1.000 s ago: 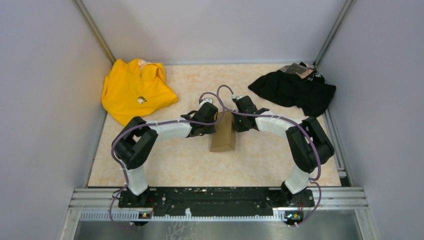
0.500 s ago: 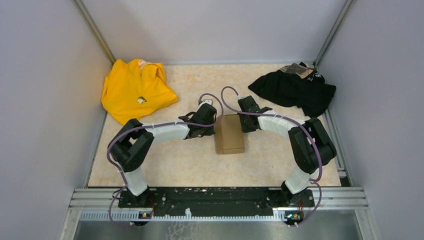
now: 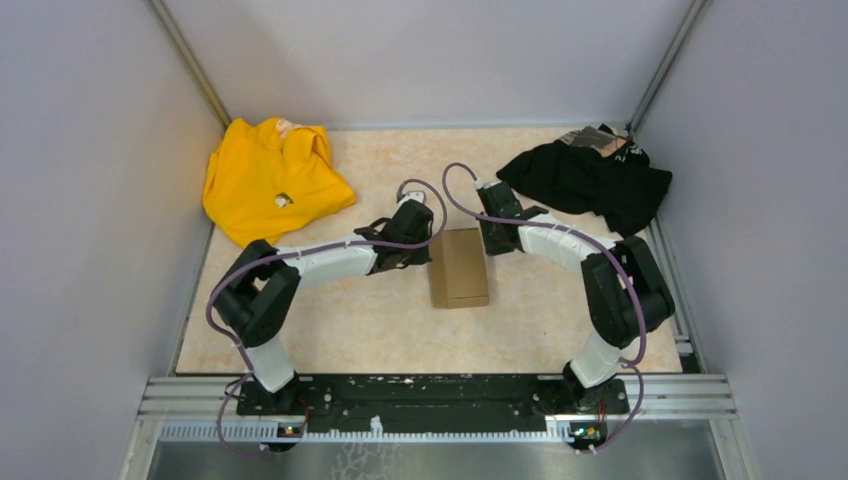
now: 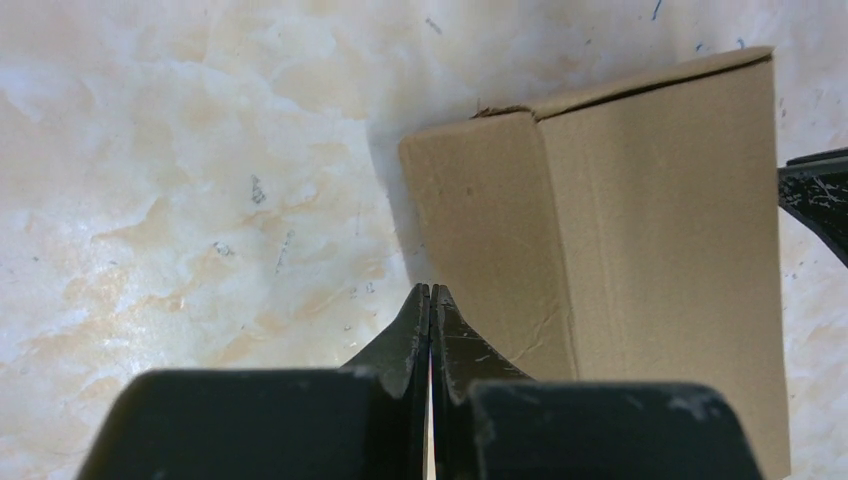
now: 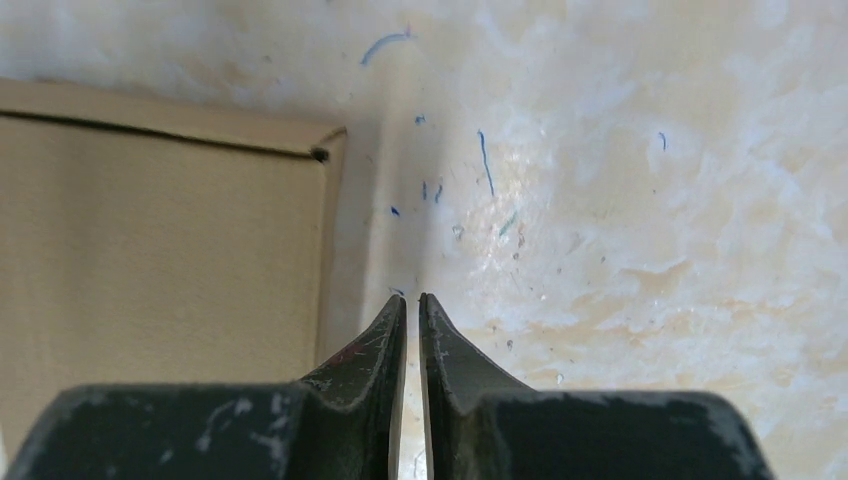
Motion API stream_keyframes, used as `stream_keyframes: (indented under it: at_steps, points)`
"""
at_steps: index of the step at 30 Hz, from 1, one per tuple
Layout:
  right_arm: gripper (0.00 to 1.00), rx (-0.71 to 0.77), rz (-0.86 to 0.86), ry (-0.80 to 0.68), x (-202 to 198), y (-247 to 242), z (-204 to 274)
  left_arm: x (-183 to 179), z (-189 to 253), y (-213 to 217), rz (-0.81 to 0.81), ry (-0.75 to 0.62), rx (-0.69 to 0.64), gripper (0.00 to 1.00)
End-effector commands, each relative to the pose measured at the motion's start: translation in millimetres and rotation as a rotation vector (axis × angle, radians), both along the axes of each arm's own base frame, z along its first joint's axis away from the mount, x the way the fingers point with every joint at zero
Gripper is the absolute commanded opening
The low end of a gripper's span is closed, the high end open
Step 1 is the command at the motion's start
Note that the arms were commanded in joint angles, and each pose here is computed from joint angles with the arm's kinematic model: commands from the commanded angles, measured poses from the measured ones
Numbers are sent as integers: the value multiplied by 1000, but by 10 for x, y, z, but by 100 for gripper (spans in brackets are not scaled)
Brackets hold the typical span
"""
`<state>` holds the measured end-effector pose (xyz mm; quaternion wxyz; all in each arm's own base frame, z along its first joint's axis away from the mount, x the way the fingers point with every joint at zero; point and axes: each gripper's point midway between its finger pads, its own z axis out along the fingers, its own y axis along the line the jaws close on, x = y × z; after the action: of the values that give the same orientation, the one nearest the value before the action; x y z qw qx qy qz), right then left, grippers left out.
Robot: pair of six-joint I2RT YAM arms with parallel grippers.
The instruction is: Fold the paper box
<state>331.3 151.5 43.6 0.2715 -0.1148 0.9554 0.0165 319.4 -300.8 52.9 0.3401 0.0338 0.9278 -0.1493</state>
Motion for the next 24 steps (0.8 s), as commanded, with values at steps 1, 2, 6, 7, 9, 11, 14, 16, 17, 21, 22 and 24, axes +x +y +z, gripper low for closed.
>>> stream_keyframes:
  at_steps: [1, 2, 6, 7, 9, 11, 14, 16, 17, 21, 22, 24]
  points:
    - [10, 58, 49, -82, 307, 191, 234, 151, 35, -123, -10, -26, -5, 1]
    - [10, 85, 73, -62, 297, 267, 195, 166, -10, -161, -16, -21, -9, 1]
    - [9, 176, 110, 22, 223, 498, 5, 148, -161, -361, -47, 31, -60, 0]
    - [9, 195, 115, 36, 199, 545, -39, 132, -167, -407, -52, 39, -78, 0]
    - [8, 229, 127, 49, 150, 634, -80, 101, -176, -463, -58, 44, -106, 0]
    - [8, 254, 121, 63, 109, 671, -121, 83, -149, -487, -62, 38, -131, 0]
    - [7, 244, 123, 81, 82, 676, -176, 73, -82, -485, -59, 27, -143, 0]
    - [8, 239, 125, 87, 69, 672, -202, 73, -35, -486, -59, 19, -154, 0]
    - [7, 238, 128, 89, 61, 683, -208, 87, 19, -522, -65, 5, -177, 0]
    - [6, 175, 136, 95, 24, 681, -243, 90, 165, -614, -79, -23, -245, 0]
    - [6, 151, 136, 96, 12, 664, -256, 88, 209, -627, -85, -35, -264, 0]
    - [6, 112, 135, 104, -29, 609, -286, 87, 294, -628, -90, -66, -295, 0]
